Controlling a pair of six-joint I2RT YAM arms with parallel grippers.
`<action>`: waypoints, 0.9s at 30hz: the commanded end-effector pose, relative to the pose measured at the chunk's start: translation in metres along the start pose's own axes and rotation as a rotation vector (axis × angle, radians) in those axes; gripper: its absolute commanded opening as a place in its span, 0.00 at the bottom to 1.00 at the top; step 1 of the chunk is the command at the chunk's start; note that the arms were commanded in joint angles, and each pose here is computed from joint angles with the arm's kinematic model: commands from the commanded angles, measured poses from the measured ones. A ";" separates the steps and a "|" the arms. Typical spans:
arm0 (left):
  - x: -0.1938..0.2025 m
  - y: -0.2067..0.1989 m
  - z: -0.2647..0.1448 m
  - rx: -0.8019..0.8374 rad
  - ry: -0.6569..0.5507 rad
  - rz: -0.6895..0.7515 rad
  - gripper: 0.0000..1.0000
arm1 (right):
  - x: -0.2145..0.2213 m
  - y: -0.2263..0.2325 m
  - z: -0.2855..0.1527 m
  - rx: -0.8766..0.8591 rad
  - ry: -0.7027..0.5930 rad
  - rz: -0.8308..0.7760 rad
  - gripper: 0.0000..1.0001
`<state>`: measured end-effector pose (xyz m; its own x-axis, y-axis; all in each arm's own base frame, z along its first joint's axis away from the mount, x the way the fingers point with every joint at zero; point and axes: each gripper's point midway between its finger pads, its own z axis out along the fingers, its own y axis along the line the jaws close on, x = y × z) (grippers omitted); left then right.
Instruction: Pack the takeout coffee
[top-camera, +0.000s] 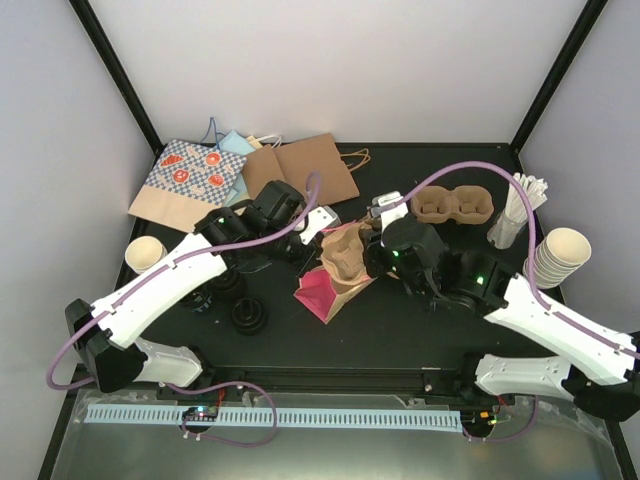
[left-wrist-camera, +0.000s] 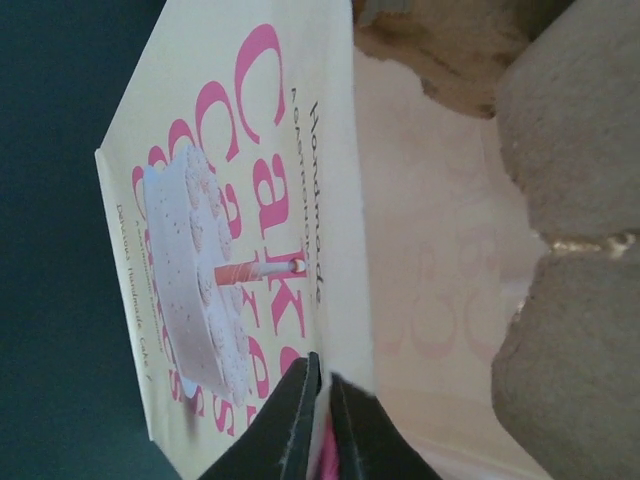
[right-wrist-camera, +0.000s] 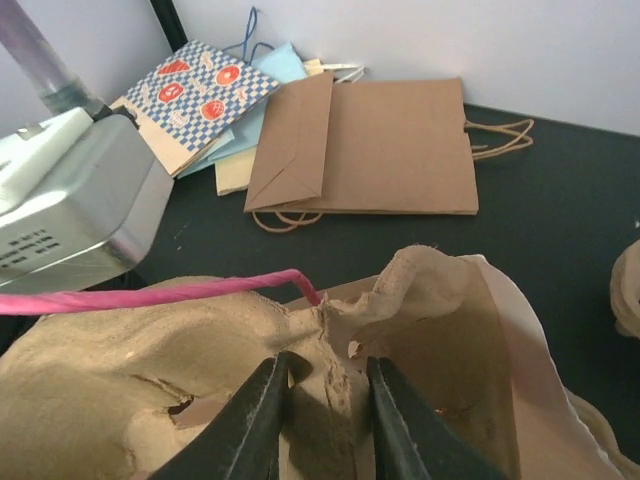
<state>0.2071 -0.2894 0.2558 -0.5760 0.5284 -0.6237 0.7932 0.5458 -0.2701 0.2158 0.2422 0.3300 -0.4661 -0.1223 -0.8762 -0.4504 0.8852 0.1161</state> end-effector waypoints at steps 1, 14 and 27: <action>-0.012 -0.011 -0.007 0.096 -0.051 -0.039 0.11 | 0.012 0.005 0.005 -0.058 0.109 0.029 0.24; 0.000 0.013 -0.048 -0.108 -0.107 -0.062 0.63 | 0.007 0.002 0.038 -0.061 0.153 0.089 0.22; -0.004 -0.025 -0.090 0.006 -0.313 0.064 0.54 | -0.006 0.004 0.055 -0.048 0.164 0.107 0.21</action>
<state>0.1899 -0.2329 0.3073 -0.5376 0.3809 -0.7523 0.7462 0.6304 -0.2140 0.2542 0.2681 0.2944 -0.6370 -0.1406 -0.7579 -0.4316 0.8797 0.1995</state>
